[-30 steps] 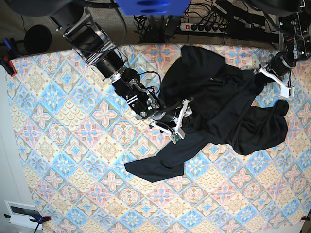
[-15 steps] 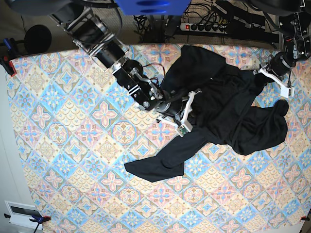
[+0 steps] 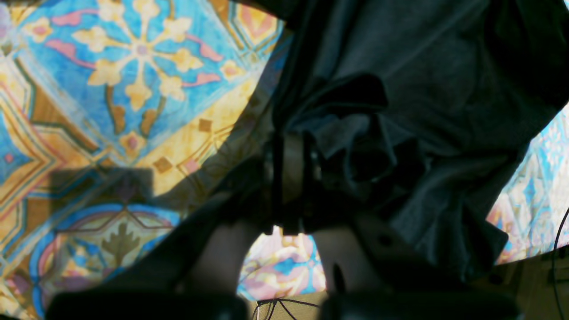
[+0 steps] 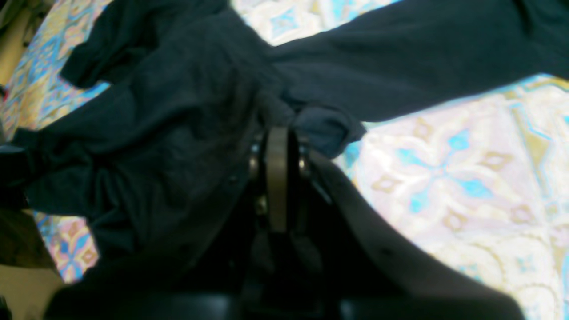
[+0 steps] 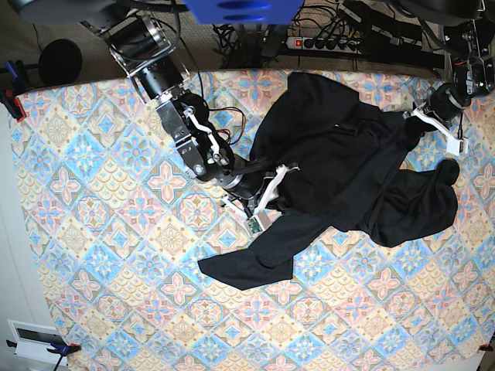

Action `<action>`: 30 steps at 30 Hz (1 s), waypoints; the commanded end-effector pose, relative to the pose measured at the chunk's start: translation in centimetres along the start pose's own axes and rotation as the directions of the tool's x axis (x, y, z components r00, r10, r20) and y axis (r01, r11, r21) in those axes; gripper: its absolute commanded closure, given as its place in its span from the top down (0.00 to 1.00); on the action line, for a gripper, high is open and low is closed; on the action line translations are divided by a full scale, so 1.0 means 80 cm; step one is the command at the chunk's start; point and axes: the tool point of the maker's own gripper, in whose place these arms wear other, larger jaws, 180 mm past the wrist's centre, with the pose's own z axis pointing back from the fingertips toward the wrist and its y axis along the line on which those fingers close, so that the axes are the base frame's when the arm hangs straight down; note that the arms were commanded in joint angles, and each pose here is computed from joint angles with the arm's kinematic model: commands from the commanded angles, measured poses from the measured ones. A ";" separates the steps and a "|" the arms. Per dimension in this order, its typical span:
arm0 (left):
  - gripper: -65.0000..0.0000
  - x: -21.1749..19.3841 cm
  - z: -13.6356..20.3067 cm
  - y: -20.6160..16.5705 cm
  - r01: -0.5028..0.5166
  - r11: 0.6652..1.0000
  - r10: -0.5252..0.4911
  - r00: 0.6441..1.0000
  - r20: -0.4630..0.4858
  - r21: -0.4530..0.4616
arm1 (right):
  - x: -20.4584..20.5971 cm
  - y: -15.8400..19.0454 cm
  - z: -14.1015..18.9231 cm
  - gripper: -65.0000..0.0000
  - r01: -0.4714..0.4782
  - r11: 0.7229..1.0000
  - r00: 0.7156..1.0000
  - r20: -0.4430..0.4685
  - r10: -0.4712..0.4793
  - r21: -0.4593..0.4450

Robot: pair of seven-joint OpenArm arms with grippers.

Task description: Layout the t-shirt on the table in an organized manner, then fold the t-shirt properly

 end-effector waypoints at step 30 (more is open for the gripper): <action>0.00 0.017 -0.003 -0.014 -0.010 0.999 0.012 0.998 0.056 -0.032 | -0.014 0.004 -0.013 0.45 0.015 1.000 0.997 -0.074 -0.014 0.009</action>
